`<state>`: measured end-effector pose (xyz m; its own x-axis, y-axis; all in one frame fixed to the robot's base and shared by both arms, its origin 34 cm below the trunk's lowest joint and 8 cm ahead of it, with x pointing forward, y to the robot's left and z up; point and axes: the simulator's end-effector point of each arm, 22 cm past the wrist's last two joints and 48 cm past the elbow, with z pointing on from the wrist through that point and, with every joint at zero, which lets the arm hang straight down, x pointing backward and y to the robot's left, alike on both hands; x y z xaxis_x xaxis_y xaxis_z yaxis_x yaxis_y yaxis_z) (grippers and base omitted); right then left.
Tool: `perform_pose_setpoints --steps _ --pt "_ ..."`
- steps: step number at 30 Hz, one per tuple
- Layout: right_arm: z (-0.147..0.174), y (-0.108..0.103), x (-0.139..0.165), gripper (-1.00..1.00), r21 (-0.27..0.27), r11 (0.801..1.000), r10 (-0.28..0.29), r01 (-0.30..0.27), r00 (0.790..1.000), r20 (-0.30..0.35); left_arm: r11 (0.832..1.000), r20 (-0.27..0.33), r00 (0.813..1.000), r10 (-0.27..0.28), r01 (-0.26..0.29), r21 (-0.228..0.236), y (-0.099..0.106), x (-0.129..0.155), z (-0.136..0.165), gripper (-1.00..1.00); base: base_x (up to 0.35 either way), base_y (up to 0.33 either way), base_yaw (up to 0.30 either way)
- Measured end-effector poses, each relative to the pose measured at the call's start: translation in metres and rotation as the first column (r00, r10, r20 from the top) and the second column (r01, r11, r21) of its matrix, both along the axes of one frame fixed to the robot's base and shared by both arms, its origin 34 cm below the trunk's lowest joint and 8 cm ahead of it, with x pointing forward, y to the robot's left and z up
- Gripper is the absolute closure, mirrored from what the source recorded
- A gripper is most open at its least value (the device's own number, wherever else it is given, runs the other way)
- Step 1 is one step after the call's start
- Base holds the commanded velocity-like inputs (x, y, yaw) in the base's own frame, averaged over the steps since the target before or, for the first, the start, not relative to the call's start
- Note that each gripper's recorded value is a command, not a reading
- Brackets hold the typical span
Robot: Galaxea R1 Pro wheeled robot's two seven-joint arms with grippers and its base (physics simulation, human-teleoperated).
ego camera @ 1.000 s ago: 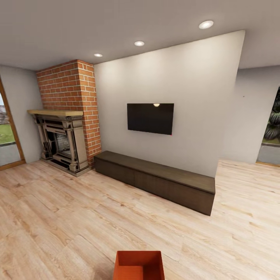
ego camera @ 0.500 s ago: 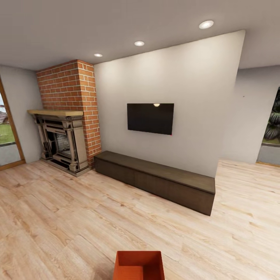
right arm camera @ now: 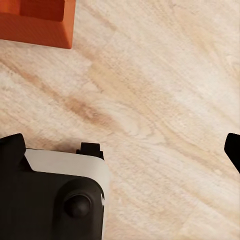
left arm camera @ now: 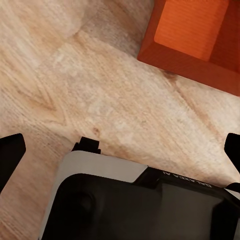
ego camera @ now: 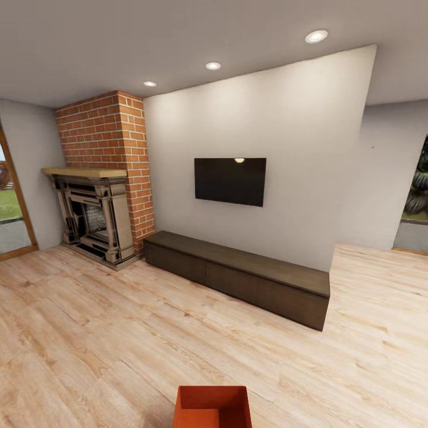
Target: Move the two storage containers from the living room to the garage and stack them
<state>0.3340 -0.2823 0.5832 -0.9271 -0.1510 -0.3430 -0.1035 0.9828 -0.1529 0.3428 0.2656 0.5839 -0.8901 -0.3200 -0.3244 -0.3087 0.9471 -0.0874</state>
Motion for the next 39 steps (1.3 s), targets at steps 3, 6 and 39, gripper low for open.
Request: perform_pose_setpoints --steps 3,6,39 --pt "0.000 0.000 0.000 -1.00 0.000 1.000 0.000 0.000 1.000 0.000 1.000 0.000 1.000 0.000 0.000 0.000 0.000 0.000 0.000 -1.00 0.002 0.000 0.000" --pt "0.000 0.001 0.000 -1.00 0.001 1.000 0.000 0.000 1.000 0.001 1.000 0.001 1.000 0.001 -0.001 -0.001 0.000 0.000 0.000 -1.00 0.000 0.000 0.000" --pt "-0.008 0.003 -0.015 -1.00 0.011 1.000 0.007 -0.006 0.999 -0.047 1.000 -0.029 1.000 -0.011 0.011 0.002 -0.001 -0.009 -0.006 -1.00 0.000 0.000 0.006"
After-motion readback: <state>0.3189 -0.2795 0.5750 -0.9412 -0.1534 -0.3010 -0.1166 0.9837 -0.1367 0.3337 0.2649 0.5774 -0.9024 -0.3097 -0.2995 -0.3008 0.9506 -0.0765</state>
